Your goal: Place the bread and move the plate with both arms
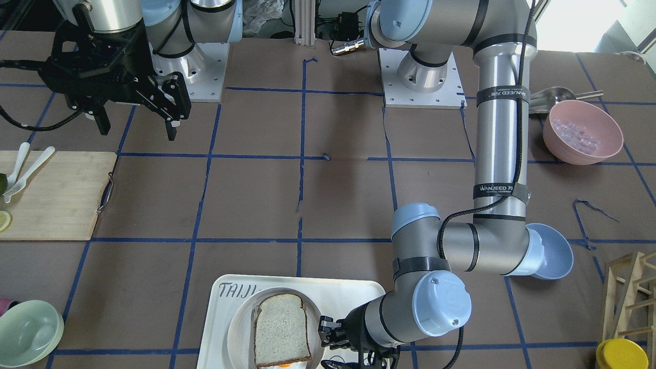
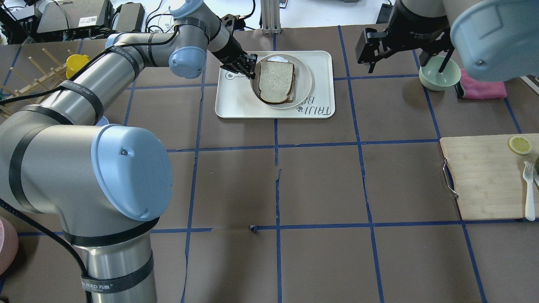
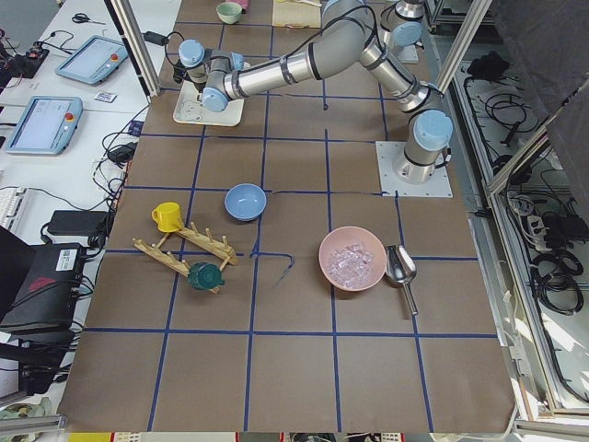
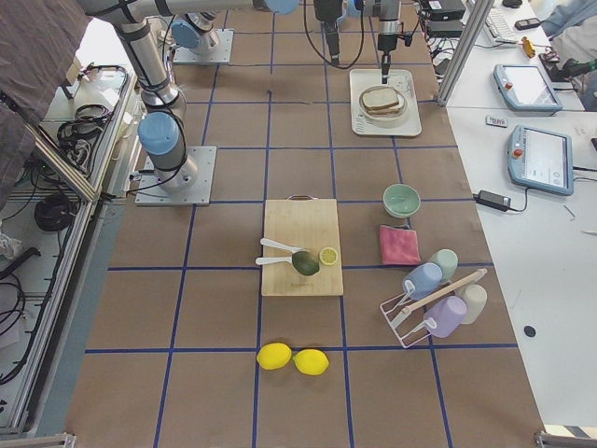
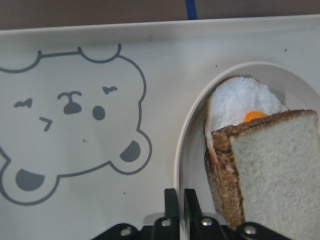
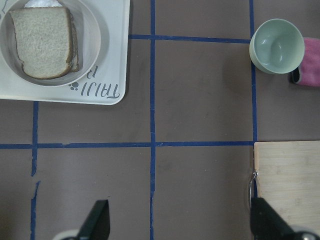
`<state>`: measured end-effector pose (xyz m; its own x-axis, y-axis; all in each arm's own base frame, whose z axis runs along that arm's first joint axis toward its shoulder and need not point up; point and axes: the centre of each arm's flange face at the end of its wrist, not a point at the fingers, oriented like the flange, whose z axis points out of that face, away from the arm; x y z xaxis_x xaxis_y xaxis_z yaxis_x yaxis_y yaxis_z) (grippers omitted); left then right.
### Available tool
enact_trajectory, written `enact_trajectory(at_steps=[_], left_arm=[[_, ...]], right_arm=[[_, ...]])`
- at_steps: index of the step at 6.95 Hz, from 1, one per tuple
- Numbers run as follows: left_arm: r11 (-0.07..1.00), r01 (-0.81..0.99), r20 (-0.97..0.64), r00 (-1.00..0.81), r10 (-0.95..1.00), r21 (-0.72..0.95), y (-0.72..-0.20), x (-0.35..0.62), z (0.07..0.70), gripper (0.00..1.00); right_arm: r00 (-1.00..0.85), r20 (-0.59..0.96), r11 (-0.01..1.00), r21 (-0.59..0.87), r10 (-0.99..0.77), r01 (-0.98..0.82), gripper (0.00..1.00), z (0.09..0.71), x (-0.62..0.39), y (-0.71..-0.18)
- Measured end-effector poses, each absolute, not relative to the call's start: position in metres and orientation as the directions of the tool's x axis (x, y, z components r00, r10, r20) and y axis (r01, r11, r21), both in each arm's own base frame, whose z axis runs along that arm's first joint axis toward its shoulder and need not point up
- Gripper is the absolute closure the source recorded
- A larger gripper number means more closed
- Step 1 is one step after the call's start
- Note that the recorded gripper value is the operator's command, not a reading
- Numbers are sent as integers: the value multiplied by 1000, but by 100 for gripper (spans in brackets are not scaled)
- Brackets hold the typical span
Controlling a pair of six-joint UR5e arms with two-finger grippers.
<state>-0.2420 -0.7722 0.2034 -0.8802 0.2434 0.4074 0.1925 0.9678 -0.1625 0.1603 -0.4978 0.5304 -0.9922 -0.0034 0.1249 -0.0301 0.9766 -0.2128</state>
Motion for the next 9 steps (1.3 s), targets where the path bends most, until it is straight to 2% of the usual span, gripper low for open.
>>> enact_trajectory(at_steps=[2,4,6,9], left_arm=[[969,194,400,-884,240,-154,-767,-241,227,0],[975,193,302,-928,219,-111,-751,-223,280,0],[987,160,214,-964,161,-23,-721,-184,345,0],[992,116,66,-991,112,48,-656,-143,444,0]], right_arm=[[-992,127,969,-241,-15,-46,0,534,159,-501],[-995,97,971,-233,-38,-60,0,530,159,-504],[-994,90,970,-231,-62,-82,0,528,153,-507],[-996,-30,970,-232,-80,-71,0,530,155,-507]])
